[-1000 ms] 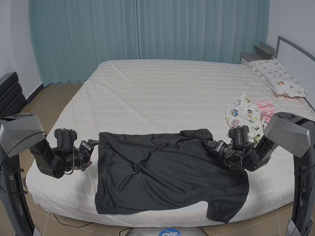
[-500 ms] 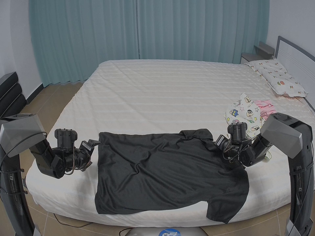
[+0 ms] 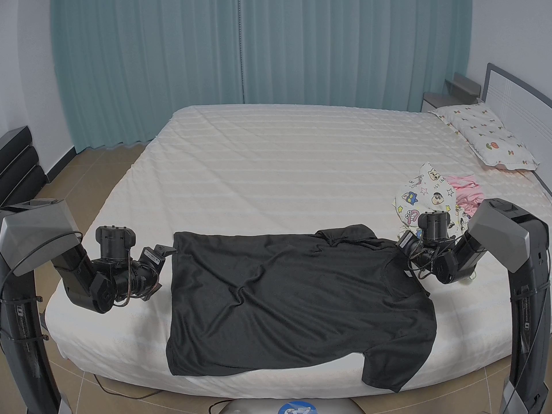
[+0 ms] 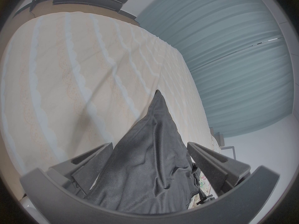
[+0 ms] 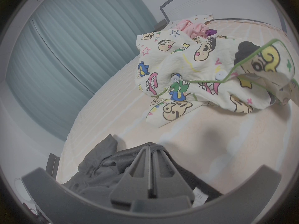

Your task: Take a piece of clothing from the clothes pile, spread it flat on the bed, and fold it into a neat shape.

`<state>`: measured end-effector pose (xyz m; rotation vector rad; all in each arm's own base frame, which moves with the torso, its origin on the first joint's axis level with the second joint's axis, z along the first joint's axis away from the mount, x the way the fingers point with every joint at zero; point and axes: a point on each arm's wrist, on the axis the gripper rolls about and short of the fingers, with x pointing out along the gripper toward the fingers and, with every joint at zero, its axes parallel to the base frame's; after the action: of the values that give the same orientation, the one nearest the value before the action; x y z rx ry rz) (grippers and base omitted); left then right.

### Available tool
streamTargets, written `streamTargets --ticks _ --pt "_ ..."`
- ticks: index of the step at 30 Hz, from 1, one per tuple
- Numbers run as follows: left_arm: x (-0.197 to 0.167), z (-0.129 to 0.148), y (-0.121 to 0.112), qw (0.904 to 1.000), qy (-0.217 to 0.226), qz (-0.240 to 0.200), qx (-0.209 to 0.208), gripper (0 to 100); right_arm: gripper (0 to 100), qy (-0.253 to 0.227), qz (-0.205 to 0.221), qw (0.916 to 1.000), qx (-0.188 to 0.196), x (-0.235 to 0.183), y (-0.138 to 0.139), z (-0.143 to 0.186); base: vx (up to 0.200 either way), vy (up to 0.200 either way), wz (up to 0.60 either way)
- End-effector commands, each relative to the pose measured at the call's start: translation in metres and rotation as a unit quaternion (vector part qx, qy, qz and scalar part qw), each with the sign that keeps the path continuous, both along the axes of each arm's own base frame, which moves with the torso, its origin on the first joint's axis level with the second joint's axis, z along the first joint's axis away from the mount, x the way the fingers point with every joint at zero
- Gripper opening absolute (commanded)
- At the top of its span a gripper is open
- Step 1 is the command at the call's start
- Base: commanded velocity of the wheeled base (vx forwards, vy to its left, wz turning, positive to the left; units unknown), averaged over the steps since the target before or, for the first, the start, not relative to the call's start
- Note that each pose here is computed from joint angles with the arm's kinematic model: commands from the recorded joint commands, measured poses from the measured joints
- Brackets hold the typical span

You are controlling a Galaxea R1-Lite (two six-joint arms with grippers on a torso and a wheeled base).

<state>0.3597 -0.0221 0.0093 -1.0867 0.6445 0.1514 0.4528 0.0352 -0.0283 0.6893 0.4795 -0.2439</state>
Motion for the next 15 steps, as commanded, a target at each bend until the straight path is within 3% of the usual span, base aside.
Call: streamTargets --ticks 1,6,7,11,15 --pt "0.0 -0.001 0.0 1.0 0.002 0.0 -0.001 100 0 0.008 -0.007 0.9999 -0.001 0.002 -0.006 -0.011 0.0 0.0 0.0" --pt "0.0 -0.001 0.0 1.0 0.002 0.0 -0.001 100 0 0.014 -0.013 0.9998 -0.002 0.003 -0.012 -0.014 0.0 0.0 0.0" --pt "0.0 -0.001 0.0 1.0 0.002 0.0 -0.001 100 100 0.015 -0.014 0.9998 -0.001 0.003 -0.013 -0.014 0.0 0.0 0.0" --pt "0.0 -0.001 0.0 1.0 0.002 0.0 -0.001 100 100 0.017 -0.015 0.9997 -0.001 0.003 -0.014 -0.014 0.0 0.0 0.0" --pt "0.0 -0.001 0.0 1.0 0.002 0.001 -0.002 100 100 -0.032 -0.008 0.9993 0.02 0.005 -0.011 0.026 0.0 0.0 0.0"
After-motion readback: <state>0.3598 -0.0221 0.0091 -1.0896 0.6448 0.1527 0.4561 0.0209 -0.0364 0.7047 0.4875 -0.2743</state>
